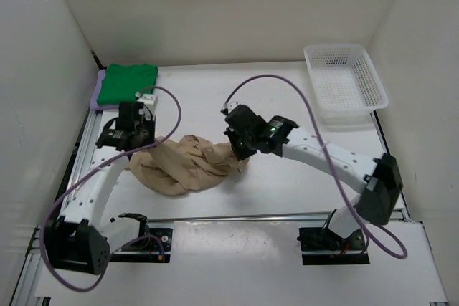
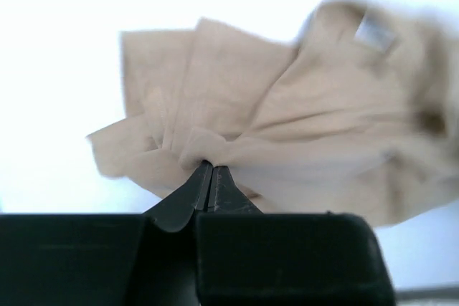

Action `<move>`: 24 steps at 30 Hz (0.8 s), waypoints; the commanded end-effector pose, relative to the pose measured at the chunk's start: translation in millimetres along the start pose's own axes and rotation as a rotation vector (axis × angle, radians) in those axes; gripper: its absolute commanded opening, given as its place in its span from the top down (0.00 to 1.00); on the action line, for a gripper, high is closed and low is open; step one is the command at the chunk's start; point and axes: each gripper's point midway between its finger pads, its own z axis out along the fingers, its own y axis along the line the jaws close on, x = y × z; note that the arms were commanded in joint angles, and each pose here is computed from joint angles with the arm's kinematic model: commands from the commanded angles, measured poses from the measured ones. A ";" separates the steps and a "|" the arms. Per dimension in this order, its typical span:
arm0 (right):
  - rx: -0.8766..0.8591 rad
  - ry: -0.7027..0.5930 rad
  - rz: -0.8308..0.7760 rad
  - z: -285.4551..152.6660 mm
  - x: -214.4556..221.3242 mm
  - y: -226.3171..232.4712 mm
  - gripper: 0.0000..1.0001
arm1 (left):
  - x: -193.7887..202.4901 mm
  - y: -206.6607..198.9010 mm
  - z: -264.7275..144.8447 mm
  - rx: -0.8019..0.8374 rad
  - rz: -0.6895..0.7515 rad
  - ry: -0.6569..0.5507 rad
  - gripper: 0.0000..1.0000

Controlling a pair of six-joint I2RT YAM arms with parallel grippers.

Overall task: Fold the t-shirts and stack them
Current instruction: Flatten out the tshirt

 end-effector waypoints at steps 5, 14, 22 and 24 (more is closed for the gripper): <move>-0.469 -0.312 -0.041 -160.2 -73.6 78.5 1.00 | -120.9 71.6 -144.6 -0.259 -0.145 -0.521 0.90; -0.745 -0.555 0.164 -251.2 -84.1 88.6 1.00 | -247.5 77.7 -300.4 -0.244 -0.164 -0.974 0.90; -0.630 -0.391 0.397 -162.7 -39.6 74.3 1.00 | -361.8 -15.7 -180.2 0.058 -0.008 -0.848 0.90; -0.594 -0.392 0.456 -151.9 -43.1 70.4 1.00 | -362.3 -41.1 -124.6 0.066 0.012 -0.748 0.85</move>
